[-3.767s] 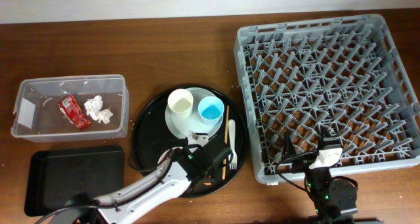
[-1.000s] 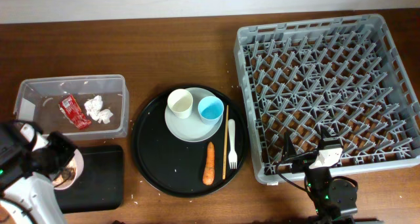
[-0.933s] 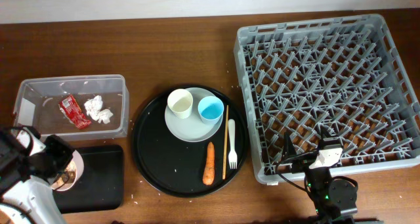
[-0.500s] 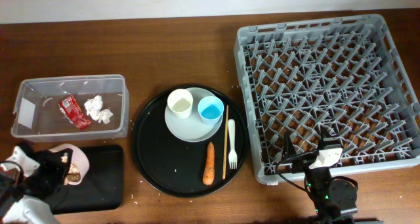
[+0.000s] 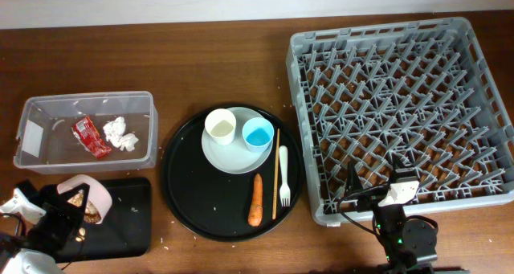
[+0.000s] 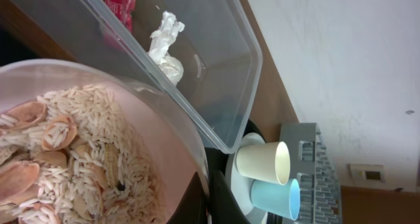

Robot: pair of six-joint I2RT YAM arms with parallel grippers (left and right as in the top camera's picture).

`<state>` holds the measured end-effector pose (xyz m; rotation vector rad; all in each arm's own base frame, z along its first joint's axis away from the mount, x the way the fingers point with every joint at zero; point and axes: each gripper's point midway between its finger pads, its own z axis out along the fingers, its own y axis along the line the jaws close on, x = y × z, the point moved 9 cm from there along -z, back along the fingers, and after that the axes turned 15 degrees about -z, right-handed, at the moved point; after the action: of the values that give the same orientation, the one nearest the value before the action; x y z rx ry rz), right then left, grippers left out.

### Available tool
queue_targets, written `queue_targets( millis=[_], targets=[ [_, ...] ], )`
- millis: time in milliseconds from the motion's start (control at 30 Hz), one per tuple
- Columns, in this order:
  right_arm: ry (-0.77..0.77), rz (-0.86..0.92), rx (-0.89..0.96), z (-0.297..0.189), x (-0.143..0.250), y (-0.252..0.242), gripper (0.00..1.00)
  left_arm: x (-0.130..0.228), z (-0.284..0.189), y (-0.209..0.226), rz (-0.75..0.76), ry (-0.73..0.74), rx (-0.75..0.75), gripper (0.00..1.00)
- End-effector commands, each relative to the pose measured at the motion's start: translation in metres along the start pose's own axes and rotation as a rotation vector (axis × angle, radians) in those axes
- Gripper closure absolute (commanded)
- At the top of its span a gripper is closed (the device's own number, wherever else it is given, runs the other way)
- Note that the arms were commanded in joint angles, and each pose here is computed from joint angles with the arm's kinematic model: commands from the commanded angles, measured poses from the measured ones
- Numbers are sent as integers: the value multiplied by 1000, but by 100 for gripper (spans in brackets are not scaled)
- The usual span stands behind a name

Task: Sort waste into correct bins and load items into the dishwasher rack
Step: 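Tip the pink bowl to pour food scraps onto the black tray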

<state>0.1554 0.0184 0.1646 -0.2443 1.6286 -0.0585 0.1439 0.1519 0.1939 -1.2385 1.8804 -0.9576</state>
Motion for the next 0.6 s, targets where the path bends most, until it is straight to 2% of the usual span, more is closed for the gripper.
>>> queue_targets(
  millis=[0, 133, 233, 333, 500, 567],
  targets=[
    [5, 4, -2, 0, 2, 1, 1, 5, -2, -6, 49, 17, 78, 100],
    [5, 4, -2, 0, 2, 1, 1, 9, -2, -7, 99, 33, 98, 100],
    [5, 4, -2, 0, 2, 1, 2, 19, -5, -17, 151, 61, 236, 100],
    [5, 4, -2, 0, 2, 1, 1, 18, -4, -17, 207, 52, 226, 100],
    [5, 4, -2, 0, 2, 1, 1, 20, -5, -20, 176, 62, 280, 100],
    [5, 4, -2, 0, 2, 1, 1, 29, -7, -24, 79, 97, 326, 100]
  ],
)
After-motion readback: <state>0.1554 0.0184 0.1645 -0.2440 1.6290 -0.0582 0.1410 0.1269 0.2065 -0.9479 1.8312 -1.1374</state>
